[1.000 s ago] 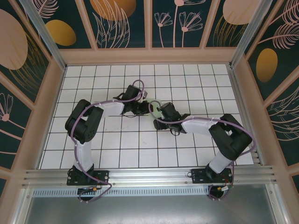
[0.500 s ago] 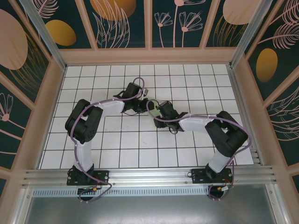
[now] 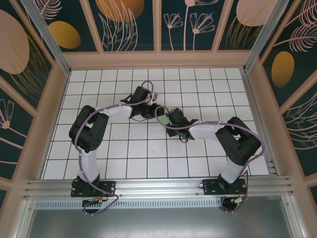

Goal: Fold a paper plane with a square sheet of paper (fold left side to right side)
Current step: Fourth fold the wing at the center of the table.

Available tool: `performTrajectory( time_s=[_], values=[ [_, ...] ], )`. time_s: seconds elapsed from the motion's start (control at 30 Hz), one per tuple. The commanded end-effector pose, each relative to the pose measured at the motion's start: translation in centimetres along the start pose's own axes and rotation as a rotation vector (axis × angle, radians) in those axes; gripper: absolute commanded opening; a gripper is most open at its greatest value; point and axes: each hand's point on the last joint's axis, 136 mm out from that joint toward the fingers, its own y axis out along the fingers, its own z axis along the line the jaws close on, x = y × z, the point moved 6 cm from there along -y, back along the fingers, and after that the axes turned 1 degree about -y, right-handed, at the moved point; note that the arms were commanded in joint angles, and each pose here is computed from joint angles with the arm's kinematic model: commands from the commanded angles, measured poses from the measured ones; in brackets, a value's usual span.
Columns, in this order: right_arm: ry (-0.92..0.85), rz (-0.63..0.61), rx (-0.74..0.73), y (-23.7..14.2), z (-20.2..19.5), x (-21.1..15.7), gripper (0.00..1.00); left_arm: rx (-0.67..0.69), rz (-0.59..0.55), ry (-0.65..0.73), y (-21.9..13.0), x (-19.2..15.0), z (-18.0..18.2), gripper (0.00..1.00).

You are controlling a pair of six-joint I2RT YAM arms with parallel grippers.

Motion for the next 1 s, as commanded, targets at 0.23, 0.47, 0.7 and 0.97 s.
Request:
performTrajectory(
  time_s=[0.23,0.47,0.7,0.97],
  values=[
    [0.045,-0.010,0.145,-0.2,0.7,0.8,0.12,0.038,-0.078,0.069,-3.7,1.0,-1.8,0.57],
    [0.130,-0.004,0.341,-0.7,0.2,1.5,0.08,0.035,-0.079,0.054,-4.0,0.3,-1.0,0.59],
    [0.183,0.031,0.441,-0.3,-0.3,1.4,0.07,-0.005,-0.028,0.029,-2.3,-0.8,0.1,0.55],
    [0.224,0.080,0.477,0.9,-0.6,0.5,0.06,-0.018,0.018,0.029,0.0,-1.0,0.1,0.53]
  ],
)
